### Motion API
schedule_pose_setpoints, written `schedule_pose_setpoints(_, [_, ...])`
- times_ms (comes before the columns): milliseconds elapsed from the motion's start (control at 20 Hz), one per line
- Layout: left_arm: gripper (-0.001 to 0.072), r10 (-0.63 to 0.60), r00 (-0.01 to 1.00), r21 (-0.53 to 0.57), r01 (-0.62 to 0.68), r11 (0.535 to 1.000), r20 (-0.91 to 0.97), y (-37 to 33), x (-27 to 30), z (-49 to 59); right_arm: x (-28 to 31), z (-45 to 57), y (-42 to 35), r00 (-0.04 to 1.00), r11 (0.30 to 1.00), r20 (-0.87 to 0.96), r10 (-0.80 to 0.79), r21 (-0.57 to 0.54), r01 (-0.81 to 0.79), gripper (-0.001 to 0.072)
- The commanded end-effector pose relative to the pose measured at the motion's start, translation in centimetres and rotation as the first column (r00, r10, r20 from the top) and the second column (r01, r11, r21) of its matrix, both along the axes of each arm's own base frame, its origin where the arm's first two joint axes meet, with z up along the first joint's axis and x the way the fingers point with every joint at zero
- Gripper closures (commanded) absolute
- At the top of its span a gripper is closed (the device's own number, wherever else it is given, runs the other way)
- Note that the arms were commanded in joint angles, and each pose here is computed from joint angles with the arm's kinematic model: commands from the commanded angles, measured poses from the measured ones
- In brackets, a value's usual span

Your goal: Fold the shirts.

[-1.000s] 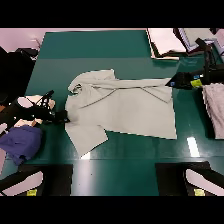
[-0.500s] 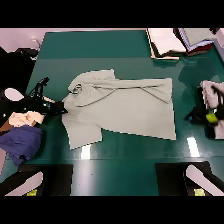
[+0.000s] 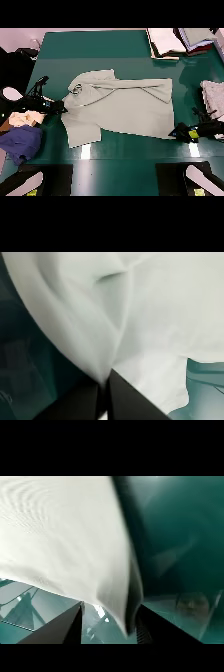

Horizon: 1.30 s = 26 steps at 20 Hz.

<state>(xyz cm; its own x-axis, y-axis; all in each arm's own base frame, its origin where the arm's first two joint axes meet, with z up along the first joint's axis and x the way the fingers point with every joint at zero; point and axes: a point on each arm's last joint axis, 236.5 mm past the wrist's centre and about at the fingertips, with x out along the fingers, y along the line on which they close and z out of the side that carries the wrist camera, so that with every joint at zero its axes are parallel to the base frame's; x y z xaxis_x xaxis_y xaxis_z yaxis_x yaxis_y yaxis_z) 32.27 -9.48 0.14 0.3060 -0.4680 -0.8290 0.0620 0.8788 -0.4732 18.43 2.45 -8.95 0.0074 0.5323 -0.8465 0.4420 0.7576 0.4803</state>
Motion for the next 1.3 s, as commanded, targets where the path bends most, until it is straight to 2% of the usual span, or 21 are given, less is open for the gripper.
schedule_pose_setpoints(0, [0.0678,0.000,1.000,0.000,0.000,1.000,0.001,0.0,0.0,0.1,2.0,-1.5,2.3,0.999,1.000,0.037,0.007,0.014,-0.007,0.0388])
schedule_pose_setpoints(100, [0.0679,0.000,1.000,0.001,0.000,1.000,0.019,0.0,0.0,0.7,2.8,-1.1,3.2,0.995,0.999,0.083,0.051,-0.001,-0.051,0.0665])
schedule_pose_setpoints(150, [0.0679,0.001,0.999,0.003,-0.001,1.000,0.045,0.0,0.0,1.6,3.5,-0.3,3.5,0.989,0.997,0.123,0.082,-0.016,-0.080,0.0697])
schedule_pose_setpoints(300, [0.0679,0.013,0.976,0.004,-0.015,1.000,0.216,0.0,1.0,8.4,8.1,7.2,3.5,0.913,0.984,0.371,0.169,-0.114,-0.135,0.0697])
schedule_pose_setpoints(450, [0.0679,0.018,0.854,0.004,-0.024,1.000,0.520,-0.1,1.3,22.1,12.3,20.9,2.8,0.702,0.963,0.670,0.242,-0.257,-0.086,0.0697])
schedule_pose_setpoints(550, [0.0679,0.022,0.704,-0.001,-0.031,1.000,0.710,-0.2,-0.8,32.6,12.7,32.1,2.3,0.487,0.938,0.821,0.297,-0.348,0.014,0.0697])
schedule_pose_setpoints(700, [0.0679,0.018,0.407,-0.002,-0.040,0.999,0.913,-0.5,-6.8,46.4,9.7,44.9,1.0,0.239,0.879,0.892,0.384,-0.432,0.201,0.0697])
schedule_pose_setpoints(800, [0.0680,0.047,0.254,-0.037,-0.041,0.998,0.966,-0.6,-11.0,52.6,7.1,50.4,0.5,0.149,0.841,0.892,0.427,-0.452,0.297,0.0698])
schedule_pose_setpoints(950, [0.0681,0.053,0.125,-0.047,-0.049,0.998,0.991,-0.6,-14.8,56.7,4.7,53.9,-0.5,0.150,0.788,0.870,0.470,-0.490,0.372,0.0698])
schedule_pose_setpoints(1050, [0.0681,0.064,0.138,-0.051,-0.100,0.994,0.988,0.5,-13.8,56.5,4.8,54.6,-1.2,0.181,0.775,0.866,0.467,-0.499,0.388,0.0698])
schedule_pose_setpoints(1150, [0.0680,0.063,0.243,-0.038,-0.108,0.993,0.968,0.8,-10.5,54.1,6.1,54.3,-1.8,0.206,0.792,0.872,0.444,-0.489,0.367,0.0698])
schedule_pose_setpoints(1250, [0.0680,0.047,0.410,-0.009,-0.094,0.995,0.911,0.8,-5.2,49.4,8.7,51.6,-3.2,0.296,0.814,0.862,0.412,-0.494,0.305,0.0698])
